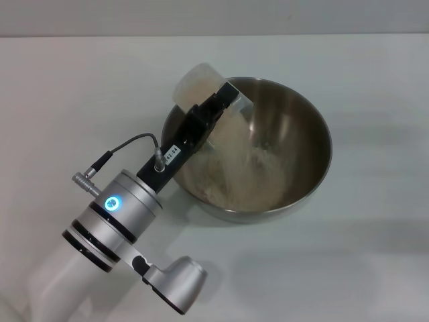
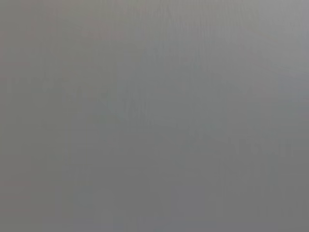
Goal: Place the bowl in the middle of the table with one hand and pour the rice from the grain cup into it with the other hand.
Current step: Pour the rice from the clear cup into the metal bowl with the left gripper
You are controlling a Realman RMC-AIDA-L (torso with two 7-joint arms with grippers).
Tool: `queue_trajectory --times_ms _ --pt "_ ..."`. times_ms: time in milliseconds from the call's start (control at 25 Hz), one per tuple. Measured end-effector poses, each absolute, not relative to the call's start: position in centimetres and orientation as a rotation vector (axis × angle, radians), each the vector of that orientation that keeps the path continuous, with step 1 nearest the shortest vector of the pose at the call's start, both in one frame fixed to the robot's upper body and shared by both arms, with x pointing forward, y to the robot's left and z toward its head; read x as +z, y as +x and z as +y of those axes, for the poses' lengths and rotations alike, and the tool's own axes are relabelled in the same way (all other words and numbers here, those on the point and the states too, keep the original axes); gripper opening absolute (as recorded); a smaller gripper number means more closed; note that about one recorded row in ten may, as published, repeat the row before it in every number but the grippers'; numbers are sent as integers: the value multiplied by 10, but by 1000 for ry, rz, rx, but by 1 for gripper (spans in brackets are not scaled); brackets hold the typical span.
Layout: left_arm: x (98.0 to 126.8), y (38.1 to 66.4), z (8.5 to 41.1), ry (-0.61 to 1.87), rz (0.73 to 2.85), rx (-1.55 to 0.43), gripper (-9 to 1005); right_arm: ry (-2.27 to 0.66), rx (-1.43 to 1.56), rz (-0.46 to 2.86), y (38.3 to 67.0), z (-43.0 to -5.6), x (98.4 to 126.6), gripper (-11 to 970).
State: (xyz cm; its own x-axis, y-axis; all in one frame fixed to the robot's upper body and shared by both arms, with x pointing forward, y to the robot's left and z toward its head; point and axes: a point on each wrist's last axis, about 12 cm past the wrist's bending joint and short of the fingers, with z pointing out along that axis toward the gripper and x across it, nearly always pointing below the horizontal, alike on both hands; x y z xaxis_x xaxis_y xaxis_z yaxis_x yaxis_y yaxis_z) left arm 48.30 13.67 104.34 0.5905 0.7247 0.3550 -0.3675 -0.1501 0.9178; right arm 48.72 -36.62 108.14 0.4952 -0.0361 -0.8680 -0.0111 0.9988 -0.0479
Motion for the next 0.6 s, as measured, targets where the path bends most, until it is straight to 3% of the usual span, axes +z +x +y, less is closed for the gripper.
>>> queue_trajectory --times_ms 600 --pt "1041 475 139 1498 -47 1233 27 -50 -13 1044 486 -366 1082 401"
